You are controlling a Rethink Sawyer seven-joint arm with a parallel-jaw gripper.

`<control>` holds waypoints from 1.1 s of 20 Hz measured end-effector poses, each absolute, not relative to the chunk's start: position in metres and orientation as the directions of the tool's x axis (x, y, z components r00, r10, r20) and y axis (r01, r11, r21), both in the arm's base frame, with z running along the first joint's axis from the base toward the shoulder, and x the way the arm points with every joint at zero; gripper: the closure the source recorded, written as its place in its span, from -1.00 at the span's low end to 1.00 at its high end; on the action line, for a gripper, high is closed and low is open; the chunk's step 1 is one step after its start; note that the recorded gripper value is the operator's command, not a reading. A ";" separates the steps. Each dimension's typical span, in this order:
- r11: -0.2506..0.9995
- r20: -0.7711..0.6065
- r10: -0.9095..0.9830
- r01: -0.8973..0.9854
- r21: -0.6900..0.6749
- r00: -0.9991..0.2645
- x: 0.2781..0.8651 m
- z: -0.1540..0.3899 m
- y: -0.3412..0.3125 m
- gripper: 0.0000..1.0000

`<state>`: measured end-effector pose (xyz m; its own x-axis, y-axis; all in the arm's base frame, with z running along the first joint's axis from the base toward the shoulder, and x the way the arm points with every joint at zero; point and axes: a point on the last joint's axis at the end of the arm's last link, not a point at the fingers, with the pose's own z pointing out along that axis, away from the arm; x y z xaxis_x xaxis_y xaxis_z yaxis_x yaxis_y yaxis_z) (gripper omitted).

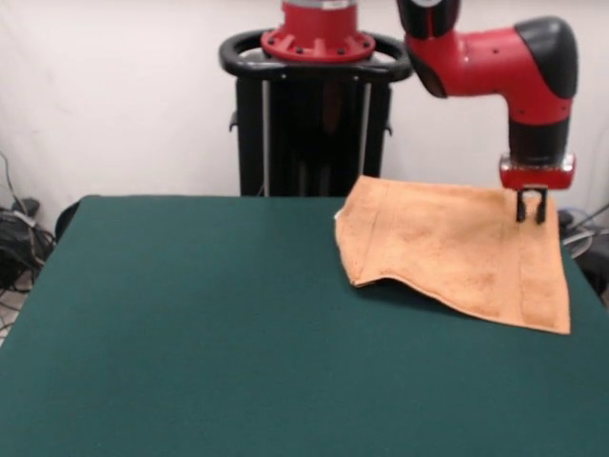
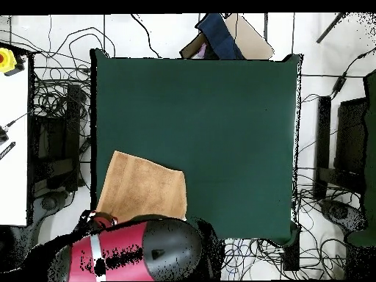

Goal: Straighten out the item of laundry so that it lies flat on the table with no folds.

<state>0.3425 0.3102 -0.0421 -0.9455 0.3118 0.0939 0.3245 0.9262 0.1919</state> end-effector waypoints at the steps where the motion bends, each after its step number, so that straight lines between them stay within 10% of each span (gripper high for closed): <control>1: 0.926 0.092 0.311 0.324 0.193 -0.946 0.343 -0.041 0.313 -1.00; 22: 0.916 0.012 0.395 0.392 -0.089 -0.919 0.369 0.028 0.207 -1.00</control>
